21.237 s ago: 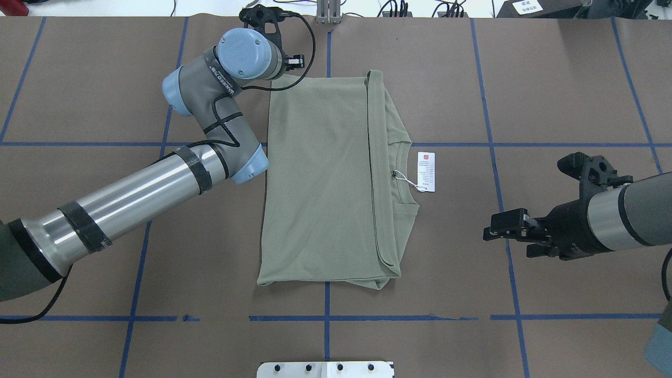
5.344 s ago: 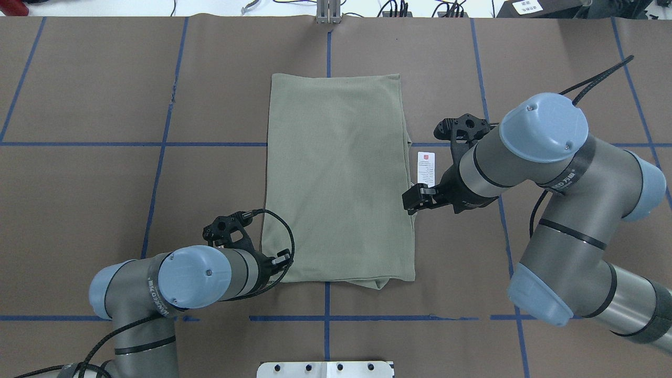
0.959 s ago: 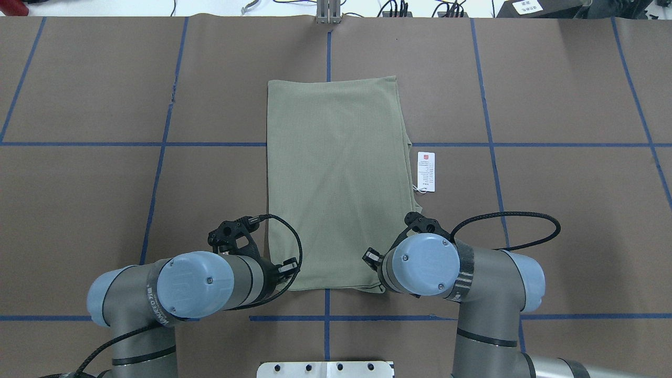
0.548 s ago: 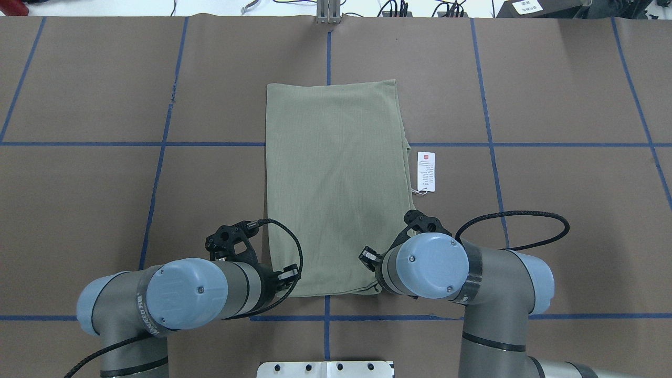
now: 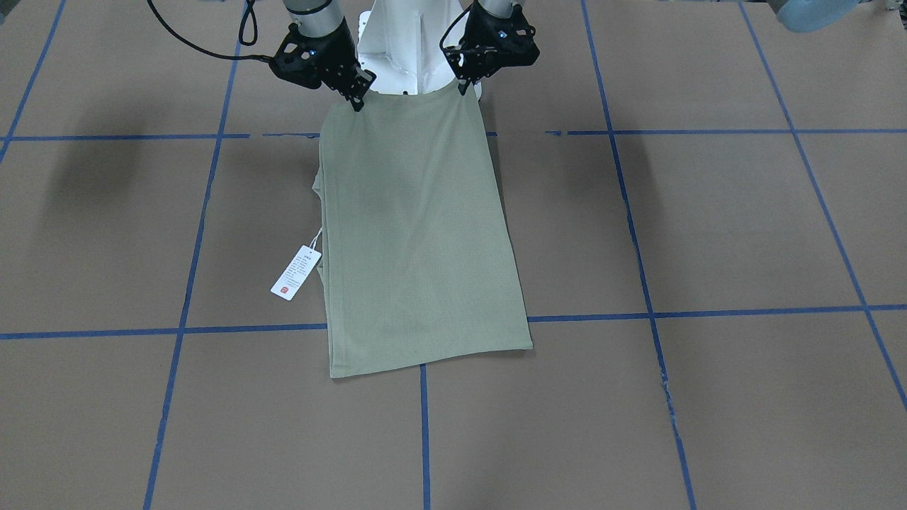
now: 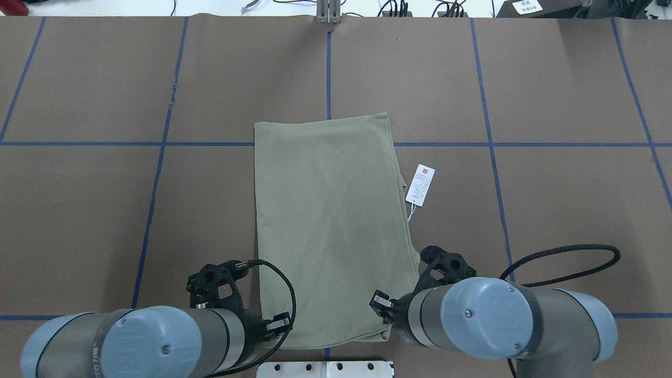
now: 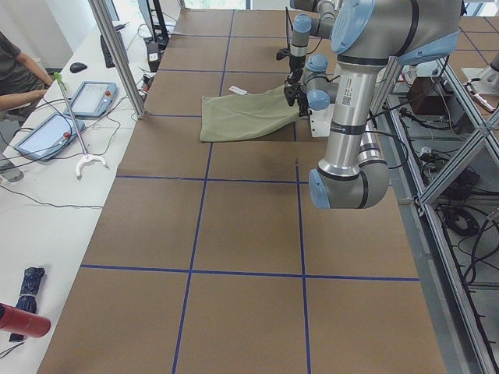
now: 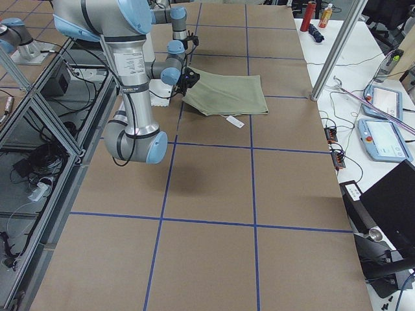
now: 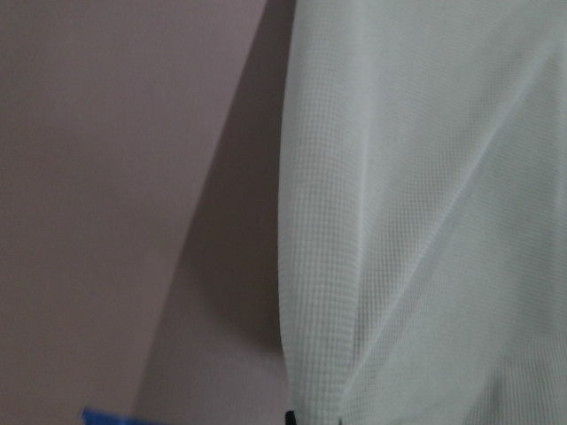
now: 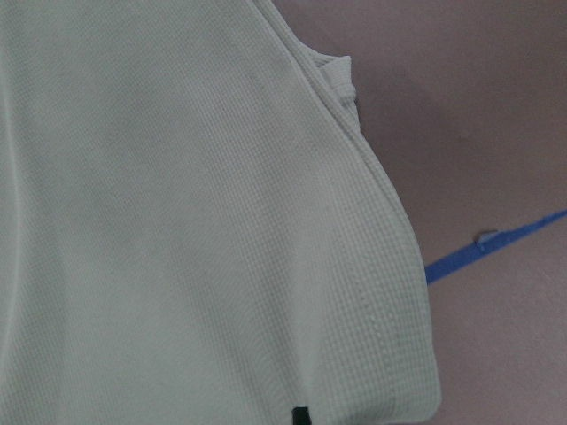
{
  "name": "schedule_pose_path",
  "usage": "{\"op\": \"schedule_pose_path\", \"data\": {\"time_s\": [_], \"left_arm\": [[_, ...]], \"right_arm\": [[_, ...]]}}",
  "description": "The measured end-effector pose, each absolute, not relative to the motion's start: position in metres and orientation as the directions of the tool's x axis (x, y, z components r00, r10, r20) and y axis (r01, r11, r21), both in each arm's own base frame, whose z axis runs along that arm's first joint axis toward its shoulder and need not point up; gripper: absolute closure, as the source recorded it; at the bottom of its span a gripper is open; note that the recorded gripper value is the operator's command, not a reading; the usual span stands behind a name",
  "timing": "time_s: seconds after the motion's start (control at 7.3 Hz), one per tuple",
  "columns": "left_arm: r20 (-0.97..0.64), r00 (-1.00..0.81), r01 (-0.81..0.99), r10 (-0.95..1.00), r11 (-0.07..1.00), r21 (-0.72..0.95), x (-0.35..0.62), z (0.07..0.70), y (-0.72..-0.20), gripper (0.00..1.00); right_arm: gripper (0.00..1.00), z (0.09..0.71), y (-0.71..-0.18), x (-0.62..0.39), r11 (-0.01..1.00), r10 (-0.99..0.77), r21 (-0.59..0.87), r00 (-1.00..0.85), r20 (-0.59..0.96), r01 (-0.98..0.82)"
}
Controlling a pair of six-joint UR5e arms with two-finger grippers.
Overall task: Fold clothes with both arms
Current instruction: 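Lift the near edge with both grippers and fold it farther from the robot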
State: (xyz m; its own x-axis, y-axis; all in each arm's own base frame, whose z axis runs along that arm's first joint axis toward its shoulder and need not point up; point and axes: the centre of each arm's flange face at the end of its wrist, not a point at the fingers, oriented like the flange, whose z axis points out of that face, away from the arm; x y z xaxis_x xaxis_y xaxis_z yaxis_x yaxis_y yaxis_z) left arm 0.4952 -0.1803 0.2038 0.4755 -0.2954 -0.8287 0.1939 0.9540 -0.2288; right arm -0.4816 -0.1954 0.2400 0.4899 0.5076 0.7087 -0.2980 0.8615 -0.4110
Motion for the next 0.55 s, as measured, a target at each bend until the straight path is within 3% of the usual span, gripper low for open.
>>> {"op": "schedule_pose_path", "data": {"time_s": [0.27, 0.55], "left_arm": [[-0.821, 0.491, 0.185, -0.291, 0.956, -0.229, 0.483, 0.197, -0.173, 1.00], [-0.824, 0.486, 0.199, -0.292, 0.955, -0.220, 0.482, 0.193, -0.184, 1.00]], "right_arm": [[1.00, 0.232, -0.181, -0.467, 0.868, 0.496, -0.427, 0.487, 0.719, -0.253], [1.00, 0.224, -0.210, -0.461, 0.858, 0.514, -0.423, 0.448, 0.732, -0.292]]}}
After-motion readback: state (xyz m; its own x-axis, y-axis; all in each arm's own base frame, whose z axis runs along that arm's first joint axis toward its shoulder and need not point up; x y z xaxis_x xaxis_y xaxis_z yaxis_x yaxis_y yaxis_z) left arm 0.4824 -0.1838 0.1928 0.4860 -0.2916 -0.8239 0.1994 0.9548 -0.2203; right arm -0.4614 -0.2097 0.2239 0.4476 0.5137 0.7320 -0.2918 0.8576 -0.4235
